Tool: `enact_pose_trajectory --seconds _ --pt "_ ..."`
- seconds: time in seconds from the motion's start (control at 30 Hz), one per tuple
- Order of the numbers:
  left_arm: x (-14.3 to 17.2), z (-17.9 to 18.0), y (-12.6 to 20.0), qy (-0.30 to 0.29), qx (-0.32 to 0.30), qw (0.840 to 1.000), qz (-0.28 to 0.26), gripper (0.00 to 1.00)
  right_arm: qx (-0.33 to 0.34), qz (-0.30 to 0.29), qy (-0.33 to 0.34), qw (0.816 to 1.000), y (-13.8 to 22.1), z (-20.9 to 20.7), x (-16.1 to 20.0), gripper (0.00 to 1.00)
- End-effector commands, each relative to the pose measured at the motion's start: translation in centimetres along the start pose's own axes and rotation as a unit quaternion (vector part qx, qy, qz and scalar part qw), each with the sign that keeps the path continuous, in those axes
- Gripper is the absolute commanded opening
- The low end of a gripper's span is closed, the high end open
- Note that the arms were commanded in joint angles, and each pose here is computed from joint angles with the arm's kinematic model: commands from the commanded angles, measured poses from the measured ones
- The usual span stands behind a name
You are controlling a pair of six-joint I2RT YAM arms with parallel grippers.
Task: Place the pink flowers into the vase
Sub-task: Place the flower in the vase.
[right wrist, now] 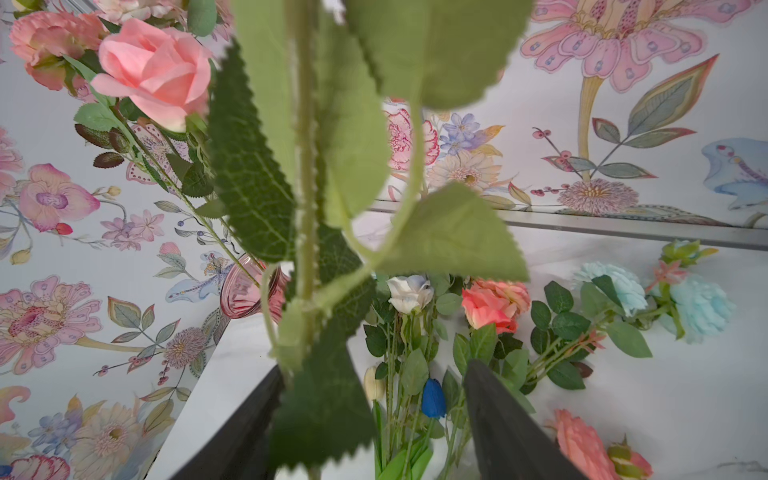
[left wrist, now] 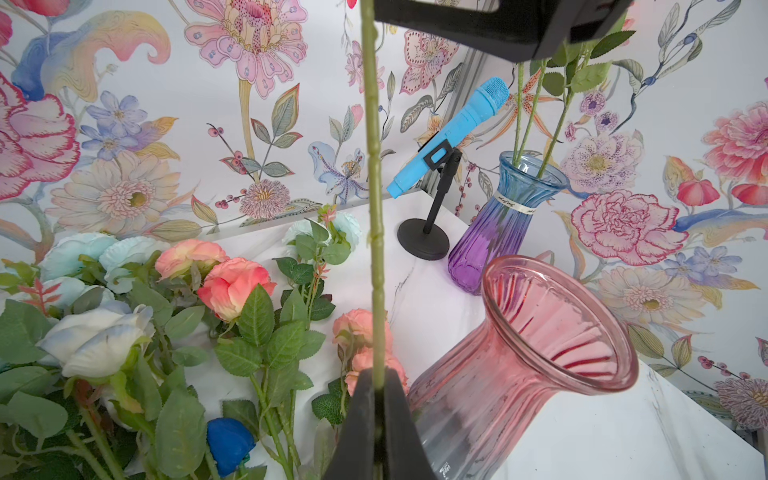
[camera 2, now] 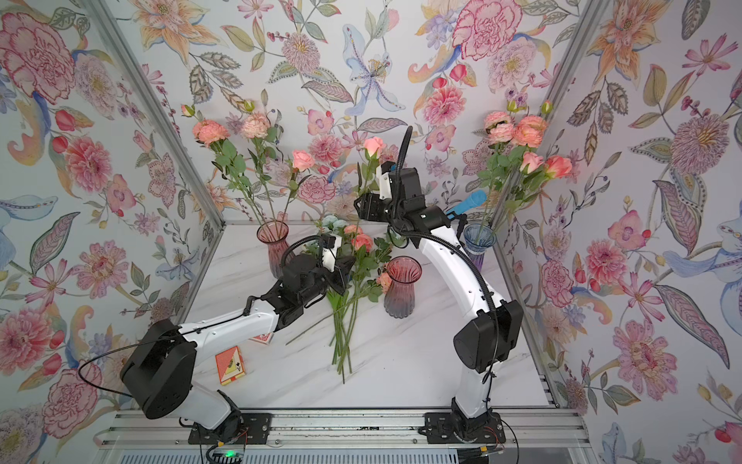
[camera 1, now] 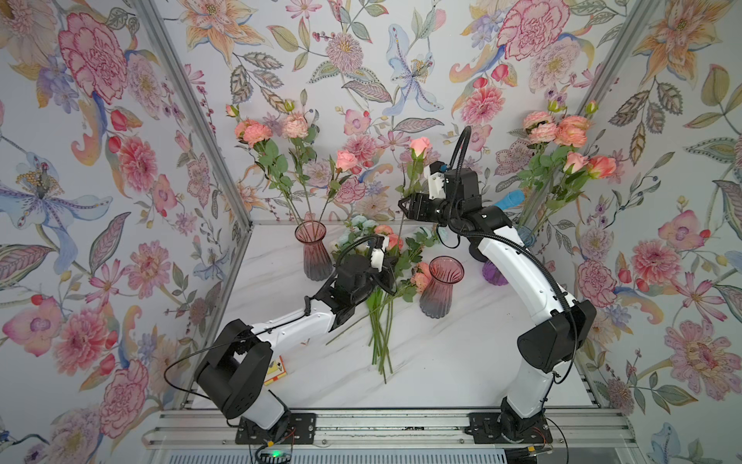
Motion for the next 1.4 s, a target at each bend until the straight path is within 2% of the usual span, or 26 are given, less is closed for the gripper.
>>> enact_pose_trajectory --seconds 0.0,0.47,0.6,0.8,0.93,1.03,1.23,1.37 --pt "-0.5 -0.6 0.5 -0.006 0.01 1.0 -0.014 0.0 -0.024 -0.008 0.0 1.0 -0.2 1.4 -0.6 0.61" --pt "0.5 -0.5 -0.1 -0.003 0.007 1.0 0.006 0.0 -0.033 -0.016 0.002 0.999 -0.3 2.6 -0.9 0.0" --pt "1.0 -0.3 -1.2 -0.02 -0.001 0.999 0.027 0.0 -0.023 -0.023 0.007 0.999 -0.4 2.5 -1.0 0.0" --pt "1.1 0.1 -1.5 -0.036 -0.02 0.999 0.029 0.16 -0.005 -0.031 0.019 0.999 -1.3 2.2 -1.1 0.0" --pt "0.9 0.0 -1.7 -0.039 -0.019 0.999 0.028 0.21 -0.007 -0.032 0.024 0.999 -1.8 2.2 -1.3 0.0" --pt "0.6 0.0 -1.9 -0.043 -0.02 0.999 0.028 0.33 -0.008 -0.036 0.03 0.999 -1.8 2.3 -1.6 0.0" --pt "0.6 0.1 -2.0 -0.044 -0.025 0.998 0.028 0.36 -0.009 -0.048 0.044 0.998 -1.3 2.6 -2.2 0.0" --pt "0.7 0.1 -1.9 -0.049 -0.024 0.998 0.027 0.52 0.002 -0.055 0.054 0.997 -0.9 2.5 -2.4 0.0"
Point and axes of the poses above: each gripper's point midway between its finger pads, its own y axis back along the fingers, its own z axis along the line the jaws close on, x = y × z, the point moved 9 cm from there along y, back along the fingers, and after that the axes turned 5 degrees about -y, right-handed, at the moved point
